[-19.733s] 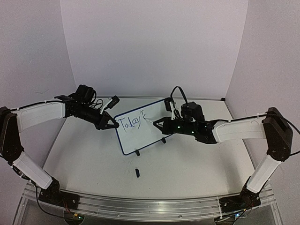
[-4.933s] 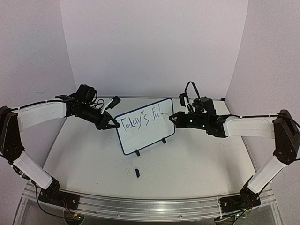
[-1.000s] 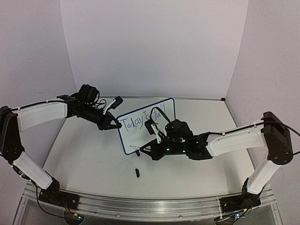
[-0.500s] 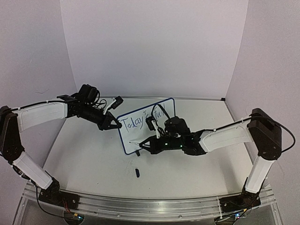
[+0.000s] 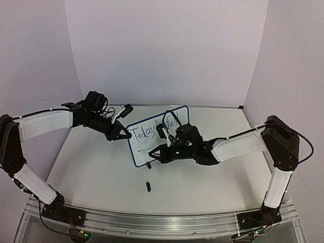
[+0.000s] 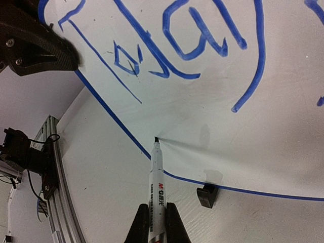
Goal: Write a sentence on the whiteboard
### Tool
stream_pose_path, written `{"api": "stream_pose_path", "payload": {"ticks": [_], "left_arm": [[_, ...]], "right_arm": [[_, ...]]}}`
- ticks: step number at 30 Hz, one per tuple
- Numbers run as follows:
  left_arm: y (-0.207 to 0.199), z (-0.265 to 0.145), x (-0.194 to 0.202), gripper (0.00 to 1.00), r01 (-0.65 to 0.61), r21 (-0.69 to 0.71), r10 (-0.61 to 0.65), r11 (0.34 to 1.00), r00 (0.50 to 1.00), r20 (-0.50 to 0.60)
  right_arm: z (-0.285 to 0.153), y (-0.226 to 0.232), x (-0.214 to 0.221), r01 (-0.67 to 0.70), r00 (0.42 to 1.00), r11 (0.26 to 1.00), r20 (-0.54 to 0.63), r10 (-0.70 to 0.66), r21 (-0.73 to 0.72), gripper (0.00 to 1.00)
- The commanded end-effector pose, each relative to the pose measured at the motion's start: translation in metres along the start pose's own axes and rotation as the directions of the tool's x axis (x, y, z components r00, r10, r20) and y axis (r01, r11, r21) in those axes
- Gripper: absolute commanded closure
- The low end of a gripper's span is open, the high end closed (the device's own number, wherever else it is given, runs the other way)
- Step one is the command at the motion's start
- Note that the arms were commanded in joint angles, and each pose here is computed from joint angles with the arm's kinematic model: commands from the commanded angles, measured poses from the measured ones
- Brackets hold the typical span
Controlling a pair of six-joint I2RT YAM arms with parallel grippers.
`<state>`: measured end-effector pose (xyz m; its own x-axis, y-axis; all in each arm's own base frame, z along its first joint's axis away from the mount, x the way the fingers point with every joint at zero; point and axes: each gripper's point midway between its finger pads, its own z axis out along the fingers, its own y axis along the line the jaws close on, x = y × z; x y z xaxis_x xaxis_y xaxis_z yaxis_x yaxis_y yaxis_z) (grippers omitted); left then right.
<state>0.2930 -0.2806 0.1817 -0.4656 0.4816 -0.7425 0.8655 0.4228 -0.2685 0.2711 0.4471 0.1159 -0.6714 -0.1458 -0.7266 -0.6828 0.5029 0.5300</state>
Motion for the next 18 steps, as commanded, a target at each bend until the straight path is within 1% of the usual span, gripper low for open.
{"api": "stream_pose_path", "payload": {"ticks": [1,12,18], "left_arm": [[-0.003,0.005,0.013,1.0,0.019,-0.001,-0.019,1.0,0.998,-0.063],[-0.002,0.004,0.013,1.0,0.019,-0.003,-0.019,1.0,0.998,-0.063],[-0.003,0.005,0.013,1.0,0.018,0.0,-0.018,1.0,0.998,-0.064]], "right_arm": [[0.007,0.006,-0.013,0.016,1.0,0.999,0.024,-0.016,-0.033,1.0],[0.009,-0.008,0.007,0.005,1.0,1.0,-0.028,-0.005,0.012,1.0],[-0.002,-0.008,-0.001,0.026,1.0,0.999,-0.005,-0.026,0.047,1.0]]}}
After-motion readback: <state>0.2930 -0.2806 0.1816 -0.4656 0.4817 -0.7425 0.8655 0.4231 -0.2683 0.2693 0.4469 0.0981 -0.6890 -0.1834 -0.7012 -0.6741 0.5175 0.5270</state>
